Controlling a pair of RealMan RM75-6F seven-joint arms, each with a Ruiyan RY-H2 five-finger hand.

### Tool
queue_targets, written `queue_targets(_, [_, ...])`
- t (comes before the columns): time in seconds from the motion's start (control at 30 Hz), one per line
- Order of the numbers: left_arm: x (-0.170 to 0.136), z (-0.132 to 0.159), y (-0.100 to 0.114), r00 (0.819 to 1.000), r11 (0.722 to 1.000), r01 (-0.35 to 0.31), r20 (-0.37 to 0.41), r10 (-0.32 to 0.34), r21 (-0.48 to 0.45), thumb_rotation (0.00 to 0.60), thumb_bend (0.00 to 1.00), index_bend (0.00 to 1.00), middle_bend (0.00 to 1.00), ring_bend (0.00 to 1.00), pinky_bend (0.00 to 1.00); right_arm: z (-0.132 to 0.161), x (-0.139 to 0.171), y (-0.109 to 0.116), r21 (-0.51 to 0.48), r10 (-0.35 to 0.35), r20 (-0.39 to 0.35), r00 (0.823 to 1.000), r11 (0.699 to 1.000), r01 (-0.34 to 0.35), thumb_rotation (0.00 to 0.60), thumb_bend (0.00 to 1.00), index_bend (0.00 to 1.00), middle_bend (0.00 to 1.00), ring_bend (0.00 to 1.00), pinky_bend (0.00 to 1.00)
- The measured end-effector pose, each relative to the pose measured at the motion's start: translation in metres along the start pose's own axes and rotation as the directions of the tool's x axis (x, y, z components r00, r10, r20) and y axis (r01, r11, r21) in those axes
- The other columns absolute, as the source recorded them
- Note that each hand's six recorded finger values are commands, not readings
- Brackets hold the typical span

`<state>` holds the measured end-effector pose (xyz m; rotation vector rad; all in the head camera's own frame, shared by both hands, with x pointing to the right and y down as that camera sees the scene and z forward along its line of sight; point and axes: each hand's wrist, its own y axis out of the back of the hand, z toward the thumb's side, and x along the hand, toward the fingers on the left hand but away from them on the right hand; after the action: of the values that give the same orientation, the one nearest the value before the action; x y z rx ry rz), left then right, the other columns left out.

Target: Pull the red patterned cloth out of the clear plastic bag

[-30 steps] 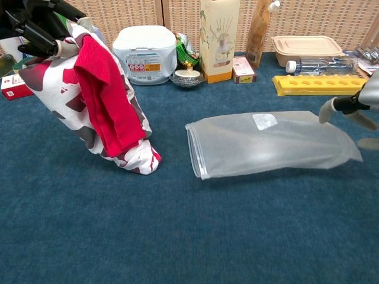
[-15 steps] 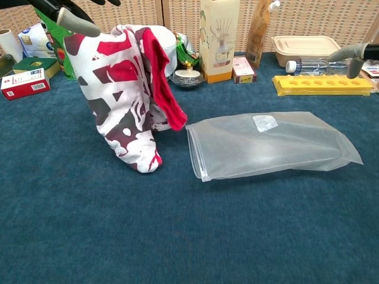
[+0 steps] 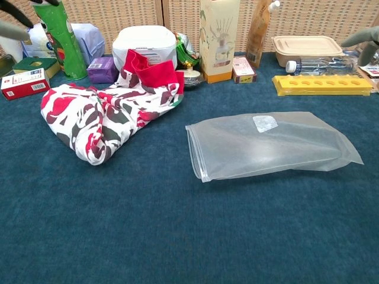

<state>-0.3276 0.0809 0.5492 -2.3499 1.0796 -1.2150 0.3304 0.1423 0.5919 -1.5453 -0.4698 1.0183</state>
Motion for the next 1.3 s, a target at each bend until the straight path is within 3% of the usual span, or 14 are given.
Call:
queue_targets(0.3, [-0.048, -0.045, 0.004, 0.994, 0.995, -0.028, -0.106, 0.038, 0.095, 0.600, 0.26, 0.08, 0.17, 0.07, 0.22, -0.016, 0.012, -0.001, -0.044, -0.008, 0.092, 0.996, 0.999, 0.013, 0.599, 0.29, 0.19, 0.37, 0.58, 0.69])
queue_targets(0.5, [-0.079, -0.074, 0.010, 0.980, 0.985, -0.095, -0.162, 0.118, 0.144, 0.600, 0.26, 0.11, 0.17, 0.08, 0.22, -0.040, 0.032, 0.002, -0.061, -0.015, 0.226, 0.974, 0.998, 0.030, 0.599, 0.31, 0.25, 0.40, 0.58, 0.68])
queue_targets(0.77, [-0.117, -0.105, 0.011, 0.952, 0.959, -0.178, -0.209, 0.226, 0.222, 0.600, 0.27, 0.15, 0.17, 0.08, 0.22, -0.067, 0.067, -0.003, -0.075, 0.018, 0.397, 0.918, 0.997, 0.013, 0.600, 0.32, 0.32, 0.42, 0.56, 0.66])
queue_targets(1.03, [-0.148, -0.118, 0.003, 0.923, 0.924, -0.258, -0.210, 0.322, 0.282, 0.600, 0.28, 0.19, 0.17, 0.07, 0.22, -0.089, 0.119, -0.011, -0.100, 0.051, 0.566, 0.823, 0.995, 0.007, 0.599, 0.32, 0.35, 0.44, 0.57, 0.66])
queue_targets(1.17, [-0.170, -0.121, -0.008, 0.905, 0.908, -0.290, -0.223, 0.363, 0.301, 0.600, 0.29, 0.20, 0.17, 0.07, 0.22, -0.090, 0.141, -0.012, -0.103, 0.066, 0.606, 0.792, 0.995, -0.004, 0.600, 0.32, 0.37, 0.45, 0.57, 0.65])
queue_targets(1.3, [-0.190, -0.125, -0.023, 0.899, 0.911, -0.269, -0.257, 0.354, 0.314, 0.600, 0.29, 0.20, 0.17, 0.07, 0.22, -0.088, 0.155, -0.010, -0.102, 0.069, 0.627, 0.776, 0.995, -0.006, 0.600, 0.32, 0.38, 0.45, 0.57, 0.65])
